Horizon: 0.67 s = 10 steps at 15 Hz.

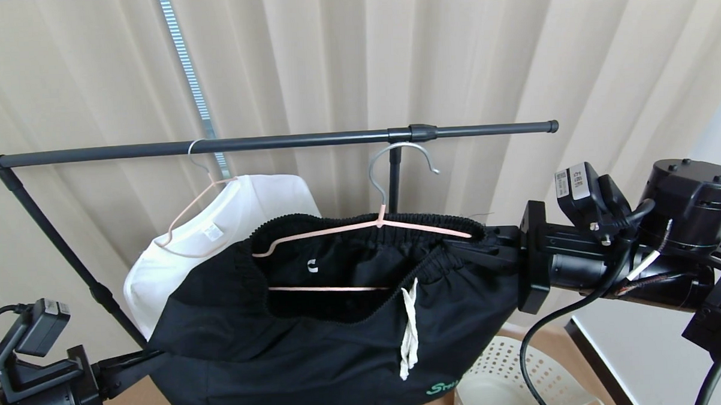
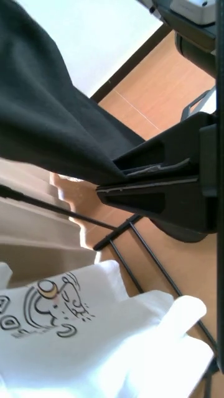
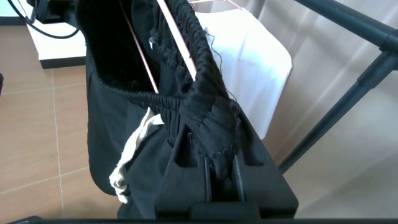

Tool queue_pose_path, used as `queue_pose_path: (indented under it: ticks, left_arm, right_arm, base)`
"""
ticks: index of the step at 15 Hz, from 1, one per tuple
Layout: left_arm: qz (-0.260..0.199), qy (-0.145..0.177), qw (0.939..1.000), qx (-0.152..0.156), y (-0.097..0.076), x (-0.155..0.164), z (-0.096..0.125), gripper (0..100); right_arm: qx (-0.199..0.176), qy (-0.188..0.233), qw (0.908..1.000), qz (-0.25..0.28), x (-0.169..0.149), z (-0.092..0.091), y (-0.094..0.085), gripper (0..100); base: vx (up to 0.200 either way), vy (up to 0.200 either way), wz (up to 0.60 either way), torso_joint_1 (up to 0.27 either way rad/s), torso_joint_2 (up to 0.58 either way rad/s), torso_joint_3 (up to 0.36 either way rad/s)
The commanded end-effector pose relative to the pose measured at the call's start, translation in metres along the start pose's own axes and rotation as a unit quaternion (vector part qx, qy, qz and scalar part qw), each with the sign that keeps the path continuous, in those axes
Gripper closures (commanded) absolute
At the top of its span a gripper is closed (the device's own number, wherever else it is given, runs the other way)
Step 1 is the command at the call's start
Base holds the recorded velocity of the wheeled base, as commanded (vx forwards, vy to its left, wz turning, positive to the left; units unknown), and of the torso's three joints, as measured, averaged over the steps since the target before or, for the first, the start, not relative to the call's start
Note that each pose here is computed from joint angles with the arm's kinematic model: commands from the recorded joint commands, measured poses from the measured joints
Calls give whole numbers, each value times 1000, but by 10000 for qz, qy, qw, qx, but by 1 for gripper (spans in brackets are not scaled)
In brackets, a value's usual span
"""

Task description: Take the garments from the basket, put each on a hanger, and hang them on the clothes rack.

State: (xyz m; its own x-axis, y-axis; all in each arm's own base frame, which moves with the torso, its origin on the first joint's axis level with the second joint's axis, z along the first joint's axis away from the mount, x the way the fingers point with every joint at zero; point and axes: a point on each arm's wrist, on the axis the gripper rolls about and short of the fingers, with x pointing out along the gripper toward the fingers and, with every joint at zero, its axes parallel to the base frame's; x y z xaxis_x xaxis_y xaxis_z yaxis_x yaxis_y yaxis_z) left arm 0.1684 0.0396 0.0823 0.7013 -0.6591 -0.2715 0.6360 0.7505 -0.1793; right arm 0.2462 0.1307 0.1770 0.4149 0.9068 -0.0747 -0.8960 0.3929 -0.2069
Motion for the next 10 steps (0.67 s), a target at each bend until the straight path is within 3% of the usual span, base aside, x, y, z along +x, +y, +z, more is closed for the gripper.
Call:
queue_pose_path:
  ticks: [1, 2, 7, 10]
  left_arm:
    - [-105, -63, 9998, 185, -5, 1, 5, 100]
    - [-216, -59, 9994, 252, -9, 4, 7, 0]
    - [-405, -90, 9982, 432, -24, 2, 6, 0]
    - [-476, -308, 9953, 789, -36, -3, 18, 0]
  right_arm:
    - [7, 9, 10000, 13, 0, -1, 1, 100]
    - [-3, -2, 10000, 9, -1, 0, 1, 100]
    - [-13, -15, 10000, 14, -1, 1, 1, 100]
    - [2, 0, 10000, 26, -1, 0, 2, 100]
  base:
    - [0, 0, 0, 0, 0, 0]
    - [0, 0, 0, 0, 0, 0]
    - [0, 0, 0, 0, 0, 0]
    - [0, 0, 0, 0, 0, 0]
